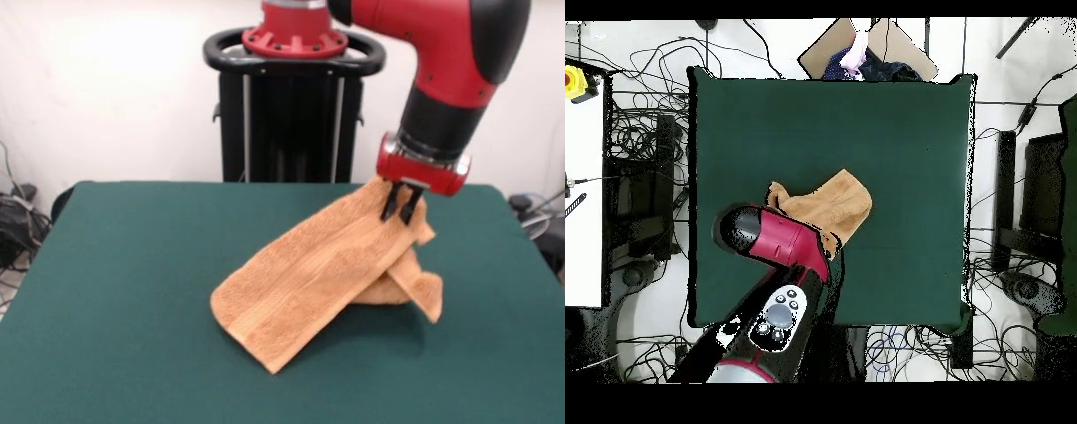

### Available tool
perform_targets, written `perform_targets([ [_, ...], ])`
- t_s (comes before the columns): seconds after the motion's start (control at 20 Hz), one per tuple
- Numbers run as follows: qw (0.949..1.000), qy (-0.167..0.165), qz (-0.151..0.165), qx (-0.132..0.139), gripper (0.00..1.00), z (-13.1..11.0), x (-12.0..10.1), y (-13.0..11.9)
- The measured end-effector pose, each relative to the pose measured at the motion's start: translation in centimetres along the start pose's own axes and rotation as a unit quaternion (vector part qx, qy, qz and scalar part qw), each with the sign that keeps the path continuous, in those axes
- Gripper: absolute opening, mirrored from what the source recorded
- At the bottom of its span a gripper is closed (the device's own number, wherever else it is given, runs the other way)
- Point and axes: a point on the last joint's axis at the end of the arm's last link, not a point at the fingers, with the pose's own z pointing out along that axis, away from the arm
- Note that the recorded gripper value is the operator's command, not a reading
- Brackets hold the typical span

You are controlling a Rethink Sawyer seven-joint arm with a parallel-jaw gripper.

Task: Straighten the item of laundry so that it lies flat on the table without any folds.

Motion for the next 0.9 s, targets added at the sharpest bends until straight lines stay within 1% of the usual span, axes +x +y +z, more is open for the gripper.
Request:
perform_targets([
  [0.2,0.9999,0.01,-0.002,-0.004,0.0,-1.6,0.0,-0.1],
  [0.55,1.0,-0.005,0.002,-0.003,0.0,-3.4,-0.5,-0.8],
  [0.9,0.9999,-0.011,-0.007,0.001,0.0,-4.1,0.0,-0.1],
])
